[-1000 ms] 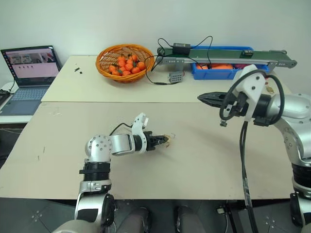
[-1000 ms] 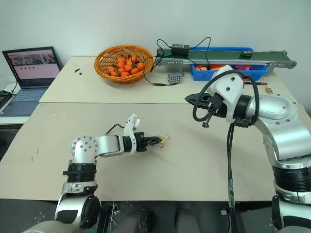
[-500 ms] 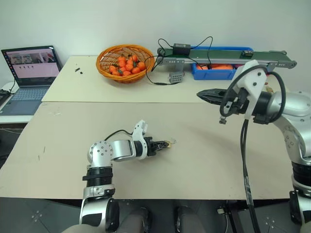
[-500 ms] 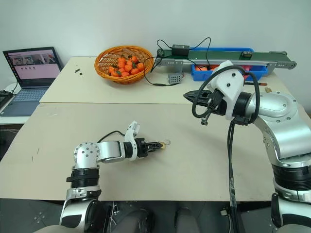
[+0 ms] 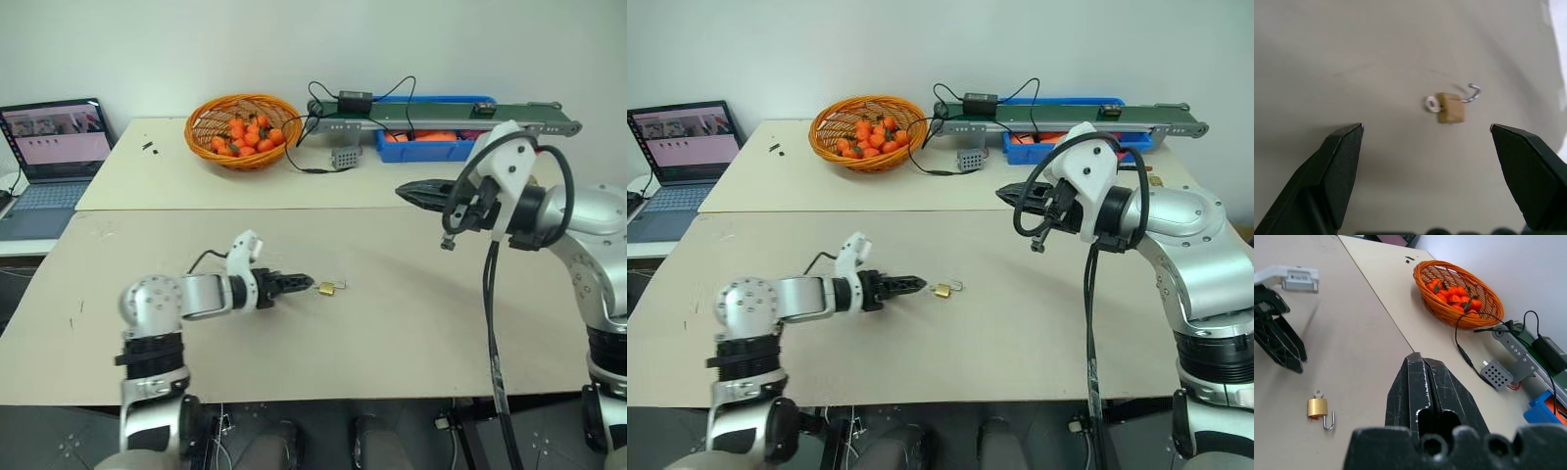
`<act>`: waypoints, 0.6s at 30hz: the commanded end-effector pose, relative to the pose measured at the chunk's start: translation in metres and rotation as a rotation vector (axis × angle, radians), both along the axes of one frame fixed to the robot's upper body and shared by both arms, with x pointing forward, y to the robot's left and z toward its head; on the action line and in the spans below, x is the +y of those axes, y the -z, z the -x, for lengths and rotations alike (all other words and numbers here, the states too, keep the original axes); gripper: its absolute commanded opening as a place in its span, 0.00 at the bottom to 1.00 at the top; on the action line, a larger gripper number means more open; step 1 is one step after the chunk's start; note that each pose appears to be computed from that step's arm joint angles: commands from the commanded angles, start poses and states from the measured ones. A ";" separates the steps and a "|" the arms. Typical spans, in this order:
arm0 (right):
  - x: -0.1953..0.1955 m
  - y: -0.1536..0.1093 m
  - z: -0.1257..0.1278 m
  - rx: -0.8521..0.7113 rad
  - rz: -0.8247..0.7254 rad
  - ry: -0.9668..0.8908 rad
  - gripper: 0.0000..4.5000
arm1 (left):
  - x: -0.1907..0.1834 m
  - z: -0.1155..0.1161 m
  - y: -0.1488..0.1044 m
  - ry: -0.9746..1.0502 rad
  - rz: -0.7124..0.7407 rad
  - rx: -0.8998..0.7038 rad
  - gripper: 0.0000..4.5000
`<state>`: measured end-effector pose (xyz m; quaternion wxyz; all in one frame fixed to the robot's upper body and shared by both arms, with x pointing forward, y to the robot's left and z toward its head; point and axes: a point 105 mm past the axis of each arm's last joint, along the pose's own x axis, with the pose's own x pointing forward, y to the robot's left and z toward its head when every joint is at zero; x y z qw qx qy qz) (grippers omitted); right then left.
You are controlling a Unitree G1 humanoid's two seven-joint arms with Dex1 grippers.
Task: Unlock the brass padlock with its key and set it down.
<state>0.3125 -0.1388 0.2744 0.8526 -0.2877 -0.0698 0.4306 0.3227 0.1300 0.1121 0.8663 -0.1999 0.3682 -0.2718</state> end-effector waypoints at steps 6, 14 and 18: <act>-0.009 0.007 0.005 0.006 0.102 -0.029 0.00 | 0.012 -0.003 -0.067 0.242 -0.095 -0.425 0.99; -0.035 0.028 0.010 0.130 0.213 -0.022 0.00 | 0.023 -0.003 -0.119 0.484 -0.340 -0.845 0.99; -0.036 0.026 0.007 0.174 0.090 -0.026 0.13 | 0.019 -0.011 -0.128 0.486 -0.377 -0.922 1.00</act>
